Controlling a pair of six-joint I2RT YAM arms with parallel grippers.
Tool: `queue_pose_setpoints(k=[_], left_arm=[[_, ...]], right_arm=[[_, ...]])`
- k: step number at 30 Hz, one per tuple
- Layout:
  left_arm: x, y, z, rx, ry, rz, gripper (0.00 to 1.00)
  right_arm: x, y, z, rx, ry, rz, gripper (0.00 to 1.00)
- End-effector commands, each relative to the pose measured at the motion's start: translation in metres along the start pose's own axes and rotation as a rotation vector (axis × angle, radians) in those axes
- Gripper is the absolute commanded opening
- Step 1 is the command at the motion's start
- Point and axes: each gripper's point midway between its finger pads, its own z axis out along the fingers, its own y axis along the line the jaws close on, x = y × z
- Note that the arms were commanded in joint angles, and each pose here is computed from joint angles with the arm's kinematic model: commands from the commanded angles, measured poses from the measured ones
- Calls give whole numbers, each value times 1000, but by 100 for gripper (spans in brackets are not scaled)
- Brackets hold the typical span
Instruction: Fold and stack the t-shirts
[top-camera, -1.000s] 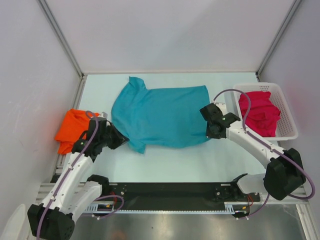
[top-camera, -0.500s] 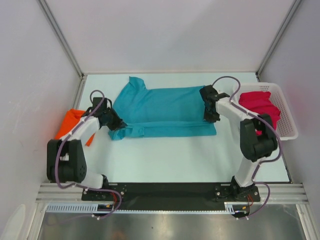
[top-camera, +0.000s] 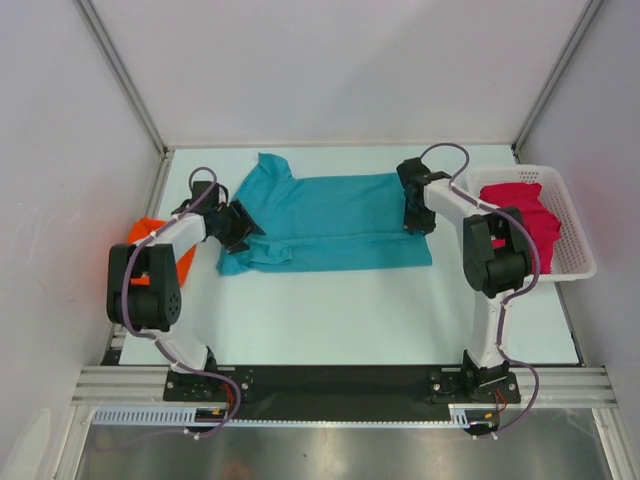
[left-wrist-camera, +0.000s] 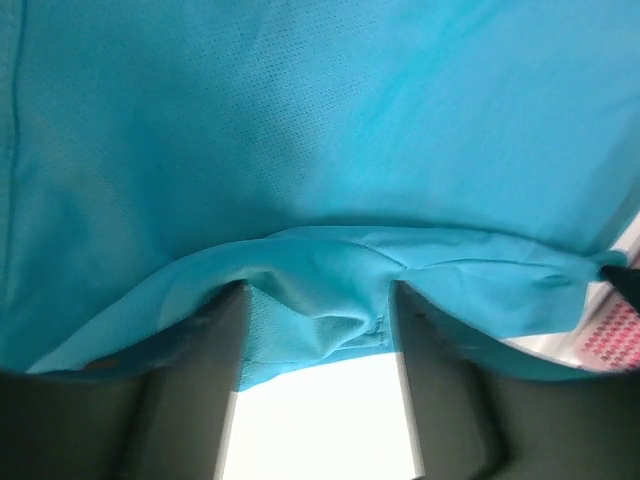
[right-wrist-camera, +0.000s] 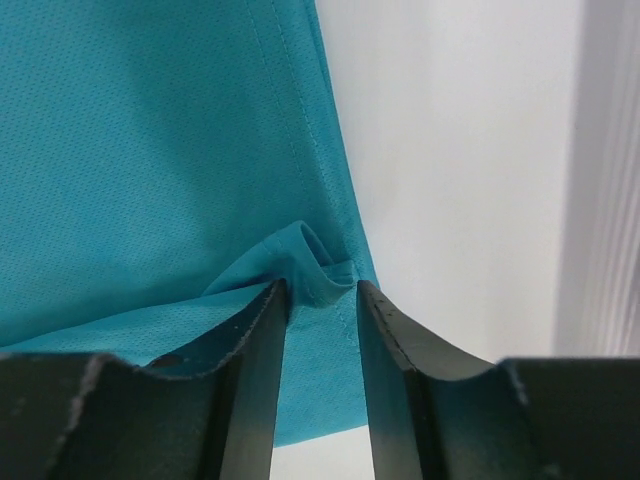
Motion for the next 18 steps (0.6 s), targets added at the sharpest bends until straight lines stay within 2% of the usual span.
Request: queue_pose_setpoints(k=[1,9,14,18], left_arm=[[-23,-16,-34,17,-108,59,76],[-11,-4,-67,-2,-194,113,80],[19,23,-58,-28,-153,107,80],[41,38,-49,-39,-116,101,80]], right_arm=[[-24,-5,-27,-19,-70,7,40],[-29,-9,-67,-34,-147,12,41],[-20,-7,-91,-31,-200,15,41],[-4,0,-92,-49,-181,-3,41]])
